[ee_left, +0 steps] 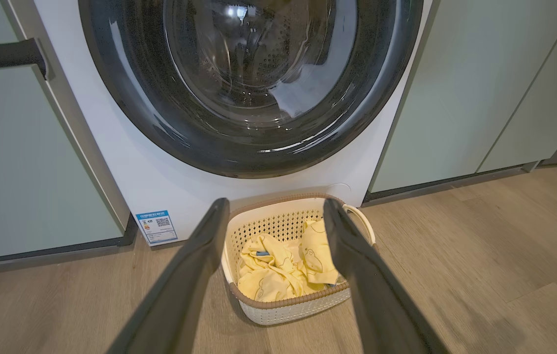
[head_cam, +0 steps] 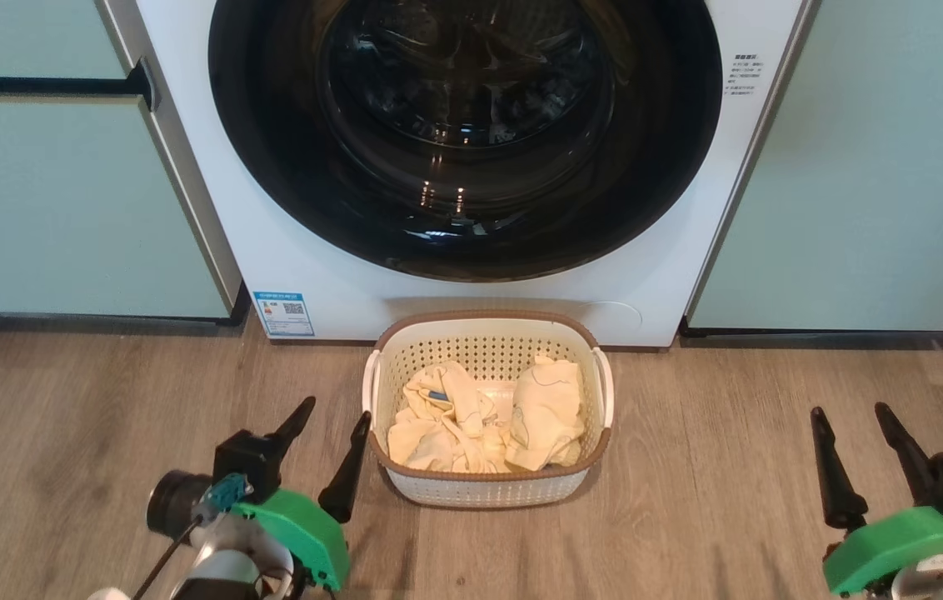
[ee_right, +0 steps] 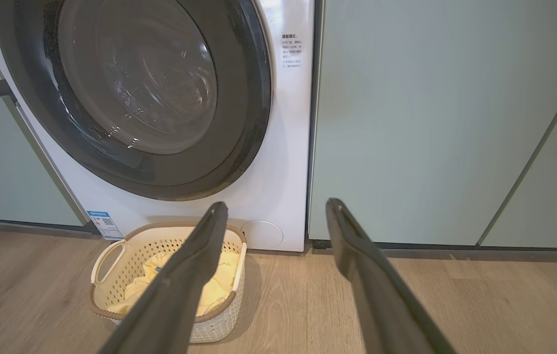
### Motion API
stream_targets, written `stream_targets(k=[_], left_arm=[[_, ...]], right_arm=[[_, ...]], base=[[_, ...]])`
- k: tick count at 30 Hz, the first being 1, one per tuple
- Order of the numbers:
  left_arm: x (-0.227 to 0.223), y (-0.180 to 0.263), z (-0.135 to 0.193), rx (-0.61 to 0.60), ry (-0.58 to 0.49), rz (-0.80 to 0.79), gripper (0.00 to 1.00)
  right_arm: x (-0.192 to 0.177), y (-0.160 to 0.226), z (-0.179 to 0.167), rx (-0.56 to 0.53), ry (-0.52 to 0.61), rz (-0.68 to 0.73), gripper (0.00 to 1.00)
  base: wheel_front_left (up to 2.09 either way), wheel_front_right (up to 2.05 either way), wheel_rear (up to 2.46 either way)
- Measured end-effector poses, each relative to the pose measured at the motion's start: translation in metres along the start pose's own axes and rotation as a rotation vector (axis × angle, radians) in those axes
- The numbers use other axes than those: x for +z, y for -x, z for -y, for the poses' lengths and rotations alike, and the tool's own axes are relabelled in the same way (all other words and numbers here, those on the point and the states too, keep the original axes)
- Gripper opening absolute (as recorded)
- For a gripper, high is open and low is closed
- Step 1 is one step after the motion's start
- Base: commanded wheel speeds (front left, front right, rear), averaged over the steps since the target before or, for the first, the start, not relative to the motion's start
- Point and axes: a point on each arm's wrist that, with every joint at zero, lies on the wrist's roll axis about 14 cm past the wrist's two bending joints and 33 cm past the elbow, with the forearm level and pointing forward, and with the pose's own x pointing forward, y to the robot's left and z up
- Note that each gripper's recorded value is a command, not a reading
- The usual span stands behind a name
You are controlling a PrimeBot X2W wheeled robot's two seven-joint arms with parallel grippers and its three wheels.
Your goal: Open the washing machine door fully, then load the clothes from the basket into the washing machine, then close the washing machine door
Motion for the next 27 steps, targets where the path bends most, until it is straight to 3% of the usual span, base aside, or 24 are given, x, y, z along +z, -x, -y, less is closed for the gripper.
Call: stream_targets(k=[13,27], left_arm=[[-0.0054,-0.0001,0.0006,-0.003,0.000,-0.018,1.00],[-0.0034,-0.0036,0.0016,-0.010,-0.011,-0.014,1.00]], right_arm=[[-0.0004,0.0006,0.0015,-0.005,0.000,-0.001,1.00],[-0.0013,0.0009,0.0033,-0.011,-0.002,-0.003,1.00]], base=[[0.18,0.19,-0.37],[1.02,1.02,-2.04]])
